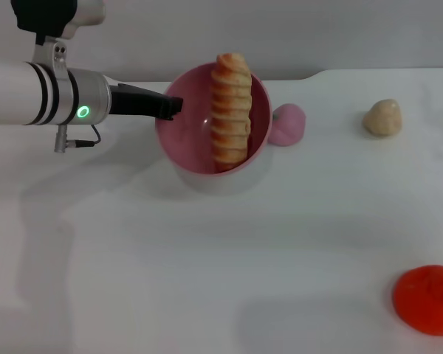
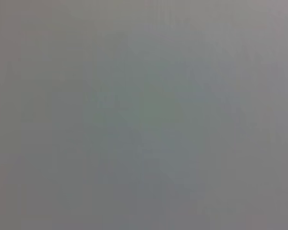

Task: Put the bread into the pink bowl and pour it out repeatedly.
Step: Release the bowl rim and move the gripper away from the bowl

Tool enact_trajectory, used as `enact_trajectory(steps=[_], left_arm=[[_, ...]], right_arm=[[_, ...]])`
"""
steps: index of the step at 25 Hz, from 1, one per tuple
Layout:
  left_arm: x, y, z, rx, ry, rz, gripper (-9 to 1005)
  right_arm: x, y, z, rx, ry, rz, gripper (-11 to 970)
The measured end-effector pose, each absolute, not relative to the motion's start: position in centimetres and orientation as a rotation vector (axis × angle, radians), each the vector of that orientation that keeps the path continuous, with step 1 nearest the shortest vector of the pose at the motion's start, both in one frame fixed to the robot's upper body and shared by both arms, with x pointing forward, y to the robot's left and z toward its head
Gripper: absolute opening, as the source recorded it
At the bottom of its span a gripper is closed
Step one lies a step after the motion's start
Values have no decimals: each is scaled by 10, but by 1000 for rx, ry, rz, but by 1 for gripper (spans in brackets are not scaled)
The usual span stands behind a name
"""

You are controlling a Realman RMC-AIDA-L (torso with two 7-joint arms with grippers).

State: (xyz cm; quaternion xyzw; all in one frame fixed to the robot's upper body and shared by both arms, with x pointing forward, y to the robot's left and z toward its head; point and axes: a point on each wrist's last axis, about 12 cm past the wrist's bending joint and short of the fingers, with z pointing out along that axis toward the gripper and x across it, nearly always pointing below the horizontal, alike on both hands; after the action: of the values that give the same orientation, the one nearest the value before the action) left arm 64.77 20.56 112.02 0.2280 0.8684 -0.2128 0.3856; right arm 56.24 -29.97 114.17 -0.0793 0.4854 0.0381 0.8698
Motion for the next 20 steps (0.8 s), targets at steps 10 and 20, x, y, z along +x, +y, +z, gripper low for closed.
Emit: enact_trajectory(steps=[10,20], left_arm=[[646,211,1117,561,2214,-544,51],[645,210,1117,559,2212,-548,51]], right_arm=[[574,-296,1142,-163,1023,83,429],[585,-287,1145,-178,1023,104,428]])
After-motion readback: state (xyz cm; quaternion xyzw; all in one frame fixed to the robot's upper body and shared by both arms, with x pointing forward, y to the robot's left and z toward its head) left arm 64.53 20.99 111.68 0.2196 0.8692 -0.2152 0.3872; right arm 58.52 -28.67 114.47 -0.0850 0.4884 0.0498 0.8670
